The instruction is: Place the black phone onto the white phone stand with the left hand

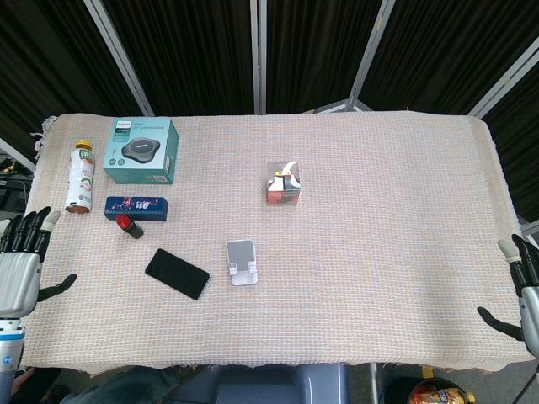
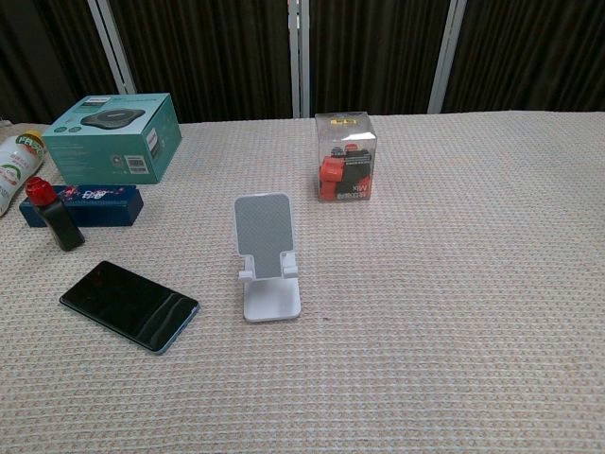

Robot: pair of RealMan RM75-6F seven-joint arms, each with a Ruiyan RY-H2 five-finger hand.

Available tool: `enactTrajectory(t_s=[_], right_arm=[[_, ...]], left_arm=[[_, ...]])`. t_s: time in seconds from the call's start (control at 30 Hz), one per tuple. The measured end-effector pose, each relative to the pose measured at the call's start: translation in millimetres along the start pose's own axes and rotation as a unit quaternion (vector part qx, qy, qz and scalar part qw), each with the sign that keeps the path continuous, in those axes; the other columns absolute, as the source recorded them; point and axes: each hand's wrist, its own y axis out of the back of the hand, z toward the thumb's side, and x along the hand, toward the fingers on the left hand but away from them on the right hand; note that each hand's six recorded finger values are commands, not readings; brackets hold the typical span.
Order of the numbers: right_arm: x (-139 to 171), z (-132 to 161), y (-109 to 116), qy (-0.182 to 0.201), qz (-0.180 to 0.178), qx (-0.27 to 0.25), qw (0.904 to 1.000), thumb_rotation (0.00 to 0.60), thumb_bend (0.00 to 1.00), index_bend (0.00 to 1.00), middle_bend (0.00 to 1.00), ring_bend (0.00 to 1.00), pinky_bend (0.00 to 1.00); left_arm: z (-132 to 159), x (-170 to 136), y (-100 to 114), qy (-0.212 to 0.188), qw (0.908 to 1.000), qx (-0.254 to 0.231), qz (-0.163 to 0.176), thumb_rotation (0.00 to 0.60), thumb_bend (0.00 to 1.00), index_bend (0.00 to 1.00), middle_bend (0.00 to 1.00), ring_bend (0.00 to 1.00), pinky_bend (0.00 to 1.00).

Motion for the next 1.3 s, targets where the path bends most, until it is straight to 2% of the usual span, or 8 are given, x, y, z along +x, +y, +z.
enactTrajectory(t_s=[0.2,0.37,0.5,0.6,0.73,0.87,1.03,1.3], right_arm=[[0.5,-0.6,0.2,-0.003,0.001,-0.001,1.0,0.6,0.0,0.0,0.0,0.0,0.0],[-0.7,-1.6,-0.5,-0.007,0.003,-0.003,1.0,0.6,0.0,0.0,0.0,0.0,0.0],[-3.2,-3.8,-2.7,-0.012,0.007,-0.004,0.9999,0.6,0.0,0.0,0.0,0.0,0.0],[-5.8,-6.9,-6.1,-0.018,0.013,-0.003,0.9997,0.6,0.0,0.0,0.0,0.0,0.0],[-7.9,-9.4,-9.0,-0.022,0.018,-0.002,0.9996,0.6,0.0,0.0,0.0,0.0,0.0],[-8.6,-12.4,-9.6,-0.028,0.019,-0.001,0.9994,0.6,0.0,0.0,0.0,0.0,0.0],[-7.3,-14.0,-8.4,-0.031,0.018,-0.002,0.9994,0.6,0.0,0.0,0.0,0.0,0.0],[-6.4,-14.5,-7.9,-0.031,0.018,-0.002,0.9994,0.6,0.0,0.0,0.0,0.0,0.0]], left_arm=[[1.1,1.2,-8.5,-0.009,0.9995,-0.001,-0.03,0.6,0.0,0.0,0.0,0.0,0.0],[24.4,10.9,-30.3,-0.06,0.9957,0.006,-0.071,0.6,0.0,0.0,0.0,0.0,0.0],[51.0,22.1,-54.8,-0.109,0.9877,0.01,-0.112,0.6,0.0,0.0,0.0,0.0,0.01],[74.9,32.6,-78.2,-0.153,0.977,0.023,-0.147,0.6,0.0,0.0,0.0,0.0,0.04],[105.2,45.4,-112.2,-0.206,0.9566,0.053,-0.199,0.6,0.0,0.06,0.01,0.03,0.09],[125.4,52.0,-142.7,-0.236,0.9377,0.09,-0.239,0.6,0.0,0.12,0.07,0.09,0.12],[137.4,58.2,-167.8,-0.241,0.9285,0.124,-0.254,0.6,0.0,0.16,0.1,0.12,0.15],[139.7,62.1,-177.0,-0.23,0.9311,0.129,-0.252,0.6,0.0,0.2,0.14,0.17,0.23]])
